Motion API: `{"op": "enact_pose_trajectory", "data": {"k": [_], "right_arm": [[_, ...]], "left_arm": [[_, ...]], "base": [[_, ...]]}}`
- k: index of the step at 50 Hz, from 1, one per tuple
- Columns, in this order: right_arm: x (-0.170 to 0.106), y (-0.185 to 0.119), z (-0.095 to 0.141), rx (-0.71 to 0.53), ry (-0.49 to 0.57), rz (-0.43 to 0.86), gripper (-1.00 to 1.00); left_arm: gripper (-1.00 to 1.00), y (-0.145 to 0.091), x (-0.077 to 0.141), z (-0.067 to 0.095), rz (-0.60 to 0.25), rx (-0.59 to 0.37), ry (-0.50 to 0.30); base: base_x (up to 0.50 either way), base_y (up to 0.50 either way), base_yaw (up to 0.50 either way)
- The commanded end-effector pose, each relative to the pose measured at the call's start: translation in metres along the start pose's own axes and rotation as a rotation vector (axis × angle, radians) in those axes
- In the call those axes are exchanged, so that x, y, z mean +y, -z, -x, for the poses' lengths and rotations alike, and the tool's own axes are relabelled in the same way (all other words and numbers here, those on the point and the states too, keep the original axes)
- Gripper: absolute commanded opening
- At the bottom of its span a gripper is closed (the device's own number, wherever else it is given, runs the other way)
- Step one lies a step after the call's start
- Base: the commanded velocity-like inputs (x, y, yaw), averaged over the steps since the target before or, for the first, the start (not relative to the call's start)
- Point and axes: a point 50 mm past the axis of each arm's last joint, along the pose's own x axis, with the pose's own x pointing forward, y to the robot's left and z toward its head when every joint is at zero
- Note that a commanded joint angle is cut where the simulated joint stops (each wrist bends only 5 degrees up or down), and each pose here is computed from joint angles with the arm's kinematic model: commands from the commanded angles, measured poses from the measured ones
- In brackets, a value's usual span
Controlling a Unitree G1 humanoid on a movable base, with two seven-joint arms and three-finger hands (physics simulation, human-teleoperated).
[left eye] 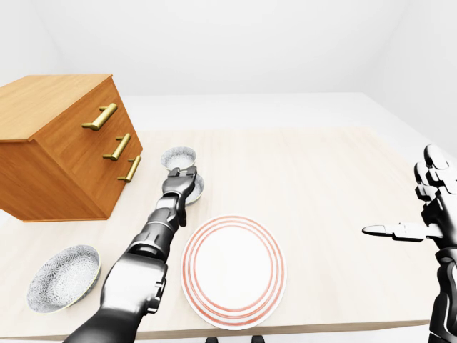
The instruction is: Put the bowl in the middle on the plate.
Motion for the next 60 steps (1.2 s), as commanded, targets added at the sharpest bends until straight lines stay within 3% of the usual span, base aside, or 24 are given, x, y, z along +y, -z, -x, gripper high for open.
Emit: {"op": "enact_pose_trajectory", "data": {"k": [1,60], "right_arm": [[0.000,-0.001,0.000,-0.004,0.000,0.003,1.00],[0.001,0.003,0.000,0.011,-0.001,-0.002,1.00]], "left_arm": [[1.00,-0.003,-0.001,0.000,0.002,-0.004,0.002],[1.00,-0.003,-0.020,0.003,0.011,0.002,0.084]], "base": [[0.00,0.00,0.00],[0.00,0.00,0.00]]}}
